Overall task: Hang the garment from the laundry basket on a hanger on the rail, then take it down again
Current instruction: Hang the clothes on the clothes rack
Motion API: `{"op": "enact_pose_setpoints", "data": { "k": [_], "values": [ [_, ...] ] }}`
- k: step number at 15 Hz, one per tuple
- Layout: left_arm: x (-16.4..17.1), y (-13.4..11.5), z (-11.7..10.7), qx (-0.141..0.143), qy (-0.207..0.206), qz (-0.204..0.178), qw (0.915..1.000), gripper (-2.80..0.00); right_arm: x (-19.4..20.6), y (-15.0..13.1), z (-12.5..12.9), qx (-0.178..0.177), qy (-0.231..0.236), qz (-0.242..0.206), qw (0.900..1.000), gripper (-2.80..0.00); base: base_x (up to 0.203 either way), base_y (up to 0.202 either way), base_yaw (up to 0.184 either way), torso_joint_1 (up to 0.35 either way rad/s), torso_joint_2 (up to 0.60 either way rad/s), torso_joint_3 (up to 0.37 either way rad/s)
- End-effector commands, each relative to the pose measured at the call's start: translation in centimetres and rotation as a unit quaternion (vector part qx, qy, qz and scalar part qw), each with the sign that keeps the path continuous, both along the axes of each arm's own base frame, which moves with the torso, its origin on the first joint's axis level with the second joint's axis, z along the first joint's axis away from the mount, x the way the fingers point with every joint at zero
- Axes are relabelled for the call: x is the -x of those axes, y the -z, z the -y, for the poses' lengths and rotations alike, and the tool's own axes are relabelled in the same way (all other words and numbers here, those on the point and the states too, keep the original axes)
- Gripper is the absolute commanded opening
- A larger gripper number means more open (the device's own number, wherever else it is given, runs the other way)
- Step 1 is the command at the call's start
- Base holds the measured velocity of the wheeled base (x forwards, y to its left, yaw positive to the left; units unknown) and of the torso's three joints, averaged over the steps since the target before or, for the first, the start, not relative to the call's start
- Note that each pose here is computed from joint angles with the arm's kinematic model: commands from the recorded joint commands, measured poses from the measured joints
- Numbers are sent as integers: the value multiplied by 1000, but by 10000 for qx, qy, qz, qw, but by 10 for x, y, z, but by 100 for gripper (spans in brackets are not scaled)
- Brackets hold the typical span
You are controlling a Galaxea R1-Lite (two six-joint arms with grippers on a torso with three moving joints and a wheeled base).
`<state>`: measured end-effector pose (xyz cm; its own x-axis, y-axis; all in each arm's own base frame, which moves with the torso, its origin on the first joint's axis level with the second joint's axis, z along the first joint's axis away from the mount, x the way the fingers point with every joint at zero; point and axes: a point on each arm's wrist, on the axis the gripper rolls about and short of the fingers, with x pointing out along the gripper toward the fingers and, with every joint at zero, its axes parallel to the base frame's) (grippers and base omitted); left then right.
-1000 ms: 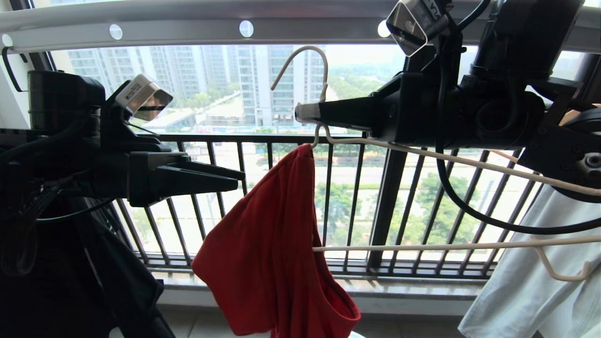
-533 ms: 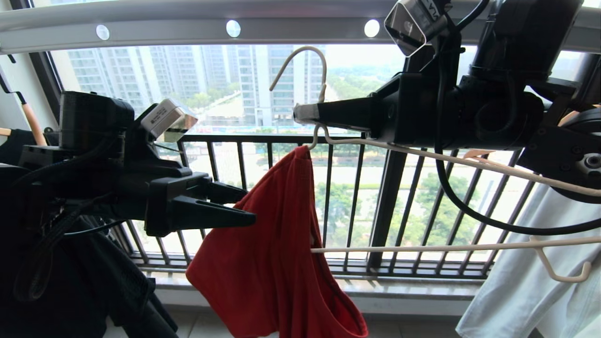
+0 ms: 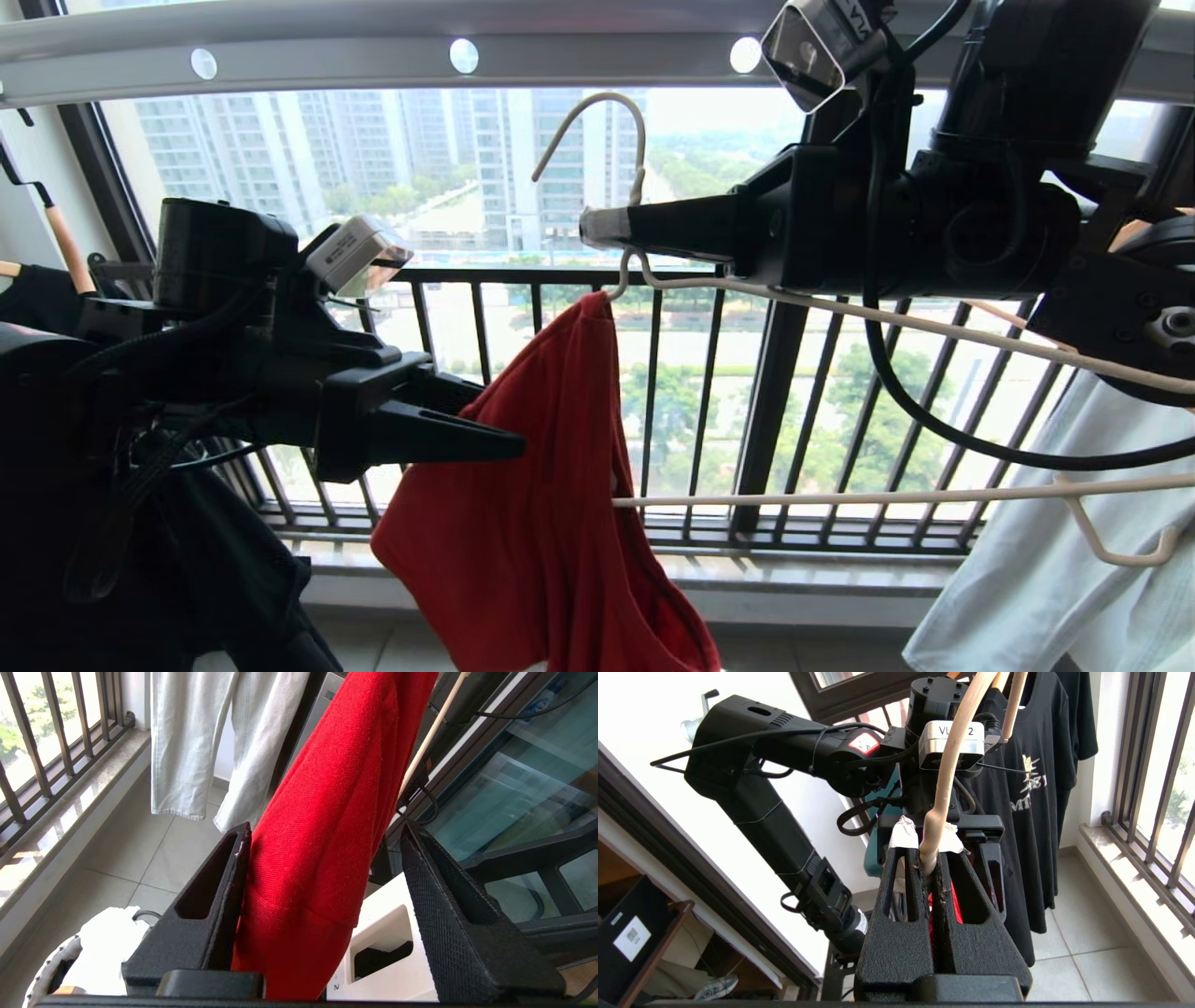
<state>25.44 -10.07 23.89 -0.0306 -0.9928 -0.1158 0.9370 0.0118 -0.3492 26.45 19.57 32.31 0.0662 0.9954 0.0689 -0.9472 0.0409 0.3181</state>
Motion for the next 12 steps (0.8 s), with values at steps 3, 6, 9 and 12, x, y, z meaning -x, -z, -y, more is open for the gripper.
{"op": "enact_pose_setpoints", "data": {
  "k": [3, 6, 9, 12],
  "values": [
    [0, 0, 0, 16, 38, 14, 10000, -280, 0, 0, 0, -6, -26, 3, 10000, -280, 0, 0, 0, 0, 0, 0],
    [1, 0, 0, 16, 39, 21, 10000, -280, 0, 0, 0, -5, -26, 1, 10000, -280, 0, 0, 0, 0, 0, 0],
    [1, -1, 0, 22, 39, 40, 10000, -280, 0, 0, 0, -7, -24, 3, 10000, -280, 0, 0, 0, 0, 0, 0],
    [1, -1, 0, 23, 40, 51, 10000, -280, 0, 1, 0, 0, -17, 9, 10000, -280, 0, 0, 0, 0, 0, 0]
  ]
}}
